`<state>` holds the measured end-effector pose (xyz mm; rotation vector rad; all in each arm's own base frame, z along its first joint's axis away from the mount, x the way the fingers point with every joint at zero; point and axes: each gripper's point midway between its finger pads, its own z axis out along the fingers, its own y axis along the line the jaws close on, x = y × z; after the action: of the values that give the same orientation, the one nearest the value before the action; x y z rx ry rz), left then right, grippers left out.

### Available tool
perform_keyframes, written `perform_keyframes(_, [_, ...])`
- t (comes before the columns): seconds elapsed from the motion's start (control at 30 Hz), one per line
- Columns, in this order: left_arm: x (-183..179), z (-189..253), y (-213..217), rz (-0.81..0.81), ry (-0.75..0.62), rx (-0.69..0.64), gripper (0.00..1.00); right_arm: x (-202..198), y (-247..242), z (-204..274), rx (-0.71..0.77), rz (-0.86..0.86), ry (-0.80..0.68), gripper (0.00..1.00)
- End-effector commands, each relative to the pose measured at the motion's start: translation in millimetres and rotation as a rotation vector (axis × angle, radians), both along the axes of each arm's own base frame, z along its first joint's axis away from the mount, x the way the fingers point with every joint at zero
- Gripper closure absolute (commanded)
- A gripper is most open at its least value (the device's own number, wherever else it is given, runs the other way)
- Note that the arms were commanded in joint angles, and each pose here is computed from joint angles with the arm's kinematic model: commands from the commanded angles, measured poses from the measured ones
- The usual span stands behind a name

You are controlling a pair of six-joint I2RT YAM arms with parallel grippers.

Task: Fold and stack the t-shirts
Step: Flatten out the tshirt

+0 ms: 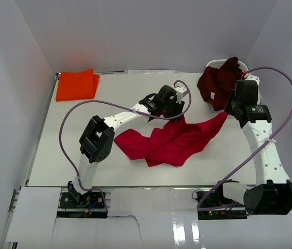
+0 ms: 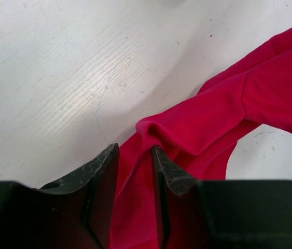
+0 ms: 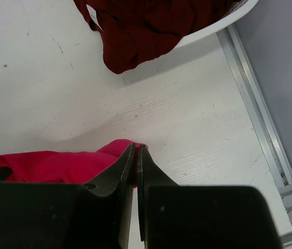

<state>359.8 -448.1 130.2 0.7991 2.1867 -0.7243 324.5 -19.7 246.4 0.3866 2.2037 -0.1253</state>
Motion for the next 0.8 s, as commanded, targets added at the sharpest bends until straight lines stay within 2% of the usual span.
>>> perform_keyframes(0.0, [17.1, 54.2, -3.6, 0.012, -0.091, -0.095, 0.57, 1.8, -0.4, 11.8, 0.010, -0.005, -0.051, 0.92])
perform_keyframes(0.07, [30.8, 68.0, 13.7, 0.026, -0.093, -0.129, 0.55, 2.0, 0.8, 12.3, 0.012, 0.003, -0.052, 0.92])
perform_keyframes(0.1, [24.6, 77.3, 14.1, -0.052, -0.054, -0.196, 0.50, 2.1, 3.1, 13.2, 0.019, 0.013, -0.054, 0.92])
perform_keyframes(0.17, [38.3, 84.4, 53.4, -0.065, 0.013, -0.278, 0.45, 2.7, 4.5, 13.2, 0.026, 0.020, -0.054, 0.92])
perform_keyframes(0.2, [43.0, 92.2, 65.0, -0.094, 0.013, -0.335, 0.35, 3.0, 6.8, 13.6, 0.031, 0.031, -0.055, 0.92])
perform_keyframes(0.27, [29.4, 93.2, 103.9, -0.207, 0.100, -0.450, 0.28, 4.2, 8.2, 13.0, 0.035, 0.038, -0.053, 0.92])
perform_keyframes(0.3, [31.8, 100.4, 114.3, -0.241, 0.065, -0.490, 0.26, 4.1, 9.3, 13.2, 0.040, 0.044, -0.053, 0.92])
perform_keyframes(0.33, [34.1, 100.1, 133.4, -0.257, 0.069, -0.511, 0.27, 4.4, 10.3, 12.6, 0.043, 0.049, -0.051, 0.92])
perform_keyframes(0.43, [40.1, 83.5, 155.6, -0.270, 0.067, -0.485, 0.29, 5.1, 13.0, 14.0, 0.051, 0.062, -0.054, 0.92])
perform_keyframes(0.47, [40.1, 74.8, 156.2, -0.280, 0.118, -0.472, 0.30, 5.3, 13.2, 12.8, 0.052, 0.064, -0.050, 0.92])
perform_keyframes(0.5, [42.8, 69.0, 156.4, -0.313, 0.100, -0.454, 0.31, 5.2, 14.2, 13.0, 0.055, 0.069, -0.049, 0.92])
perform_keyframes(0.57, [39.1, 69.7, 153.7, -0.371, 0.157, -0.462, 0.35, 5.7, 14.3, 13.8, 0.052, 0.073, -0.050, 0.92])
perform_keyframes(0.63, [42.5, 49.4, 151.4, -0.419, 0.182, -0.455, 0.39, 5.9, 14.6, 14.3, 0.054, 0.076, -0.051, 0.92])
perform_keyframes(0.77, [45.4, 35.3, 149.9, -0.429, 0.226, -0.452, 0.39, 5.7, 16.8, 14.7, 0.063, 0.085, -0.053, 0.92])
